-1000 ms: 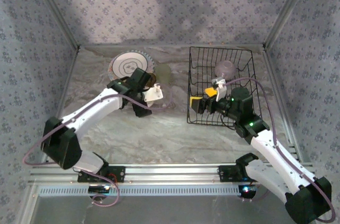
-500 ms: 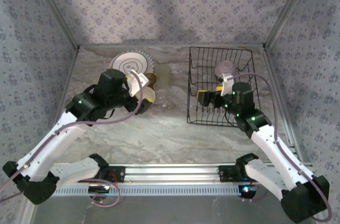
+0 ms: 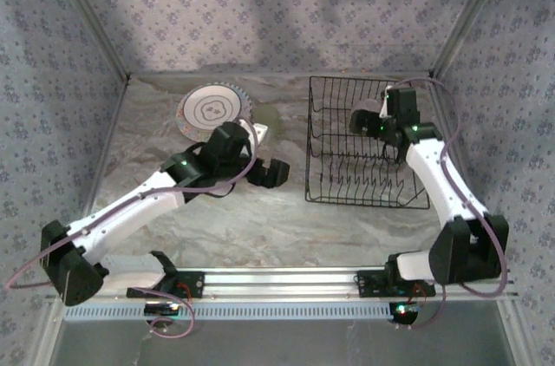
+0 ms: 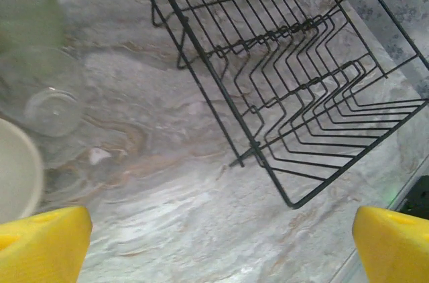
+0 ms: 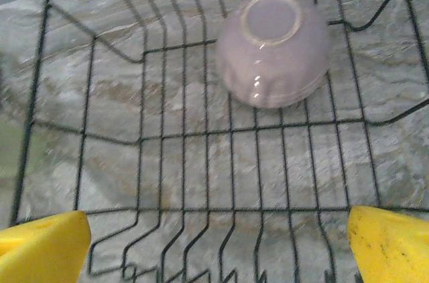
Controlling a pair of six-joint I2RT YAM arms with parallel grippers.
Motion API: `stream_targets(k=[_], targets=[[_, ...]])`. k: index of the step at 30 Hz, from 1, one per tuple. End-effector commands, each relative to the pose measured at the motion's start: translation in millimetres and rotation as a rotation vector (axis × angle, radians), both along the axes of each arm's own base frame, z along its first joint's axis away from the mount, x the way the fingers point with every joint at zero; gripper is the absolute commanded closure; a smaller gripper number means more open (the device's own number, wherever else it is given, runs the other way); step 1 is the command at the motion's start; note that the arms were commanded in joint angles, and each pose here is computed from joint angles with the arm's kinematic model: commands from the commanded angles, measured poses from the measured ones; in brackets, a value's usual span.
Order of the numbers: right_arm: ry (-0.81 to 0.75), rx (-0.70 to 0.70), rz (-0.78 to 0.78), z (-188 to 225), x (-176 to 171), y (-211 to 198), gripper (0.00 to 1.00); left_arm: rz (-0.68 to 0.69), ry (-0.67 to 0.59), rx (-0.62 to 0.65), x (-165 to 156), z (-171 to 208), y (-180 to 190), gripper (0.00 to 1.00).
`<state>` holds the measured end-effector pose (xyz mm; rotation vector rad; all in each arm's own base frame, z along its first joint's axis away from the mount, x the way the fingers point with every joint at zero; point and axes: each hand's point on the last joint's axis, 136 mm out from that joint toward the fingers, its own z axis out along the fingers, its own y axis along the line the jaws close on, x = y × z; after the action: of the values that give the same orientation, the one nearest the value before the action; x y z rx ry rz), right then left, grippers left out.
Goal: Unload the mixed dishes from the dish rack
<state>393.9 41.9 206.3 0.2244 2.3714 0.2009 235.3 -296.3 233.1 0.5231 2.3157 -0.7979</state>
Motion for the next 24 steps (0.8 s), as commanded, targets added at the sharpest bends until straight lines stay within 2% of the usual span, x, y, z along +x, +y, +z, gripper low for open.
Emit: stream_targets(k=[1, 9, 19, 24], targets=[[0.053, -0.033, -0.033, -3, 19, -17, 0.00, 0.009, 0.034, -0.115, 1, 8, -25, 0.01], [0.217, -0.068, -0.023, -40, 63, -30, 0.00, -0.074, -0.009, -0.190, -18, 19, -44, 0.01], [0.317, -0.076, -0.004, -69, 101, -30, 0.00, -0.092, -0.073, -0.259, -27, 37, -35, 0.01], [0.359, -0.090, 0.002, -80, 111, -31, 0.00, -0.082, -0.082, -0.245, -27, 36, -31, 0.01]])
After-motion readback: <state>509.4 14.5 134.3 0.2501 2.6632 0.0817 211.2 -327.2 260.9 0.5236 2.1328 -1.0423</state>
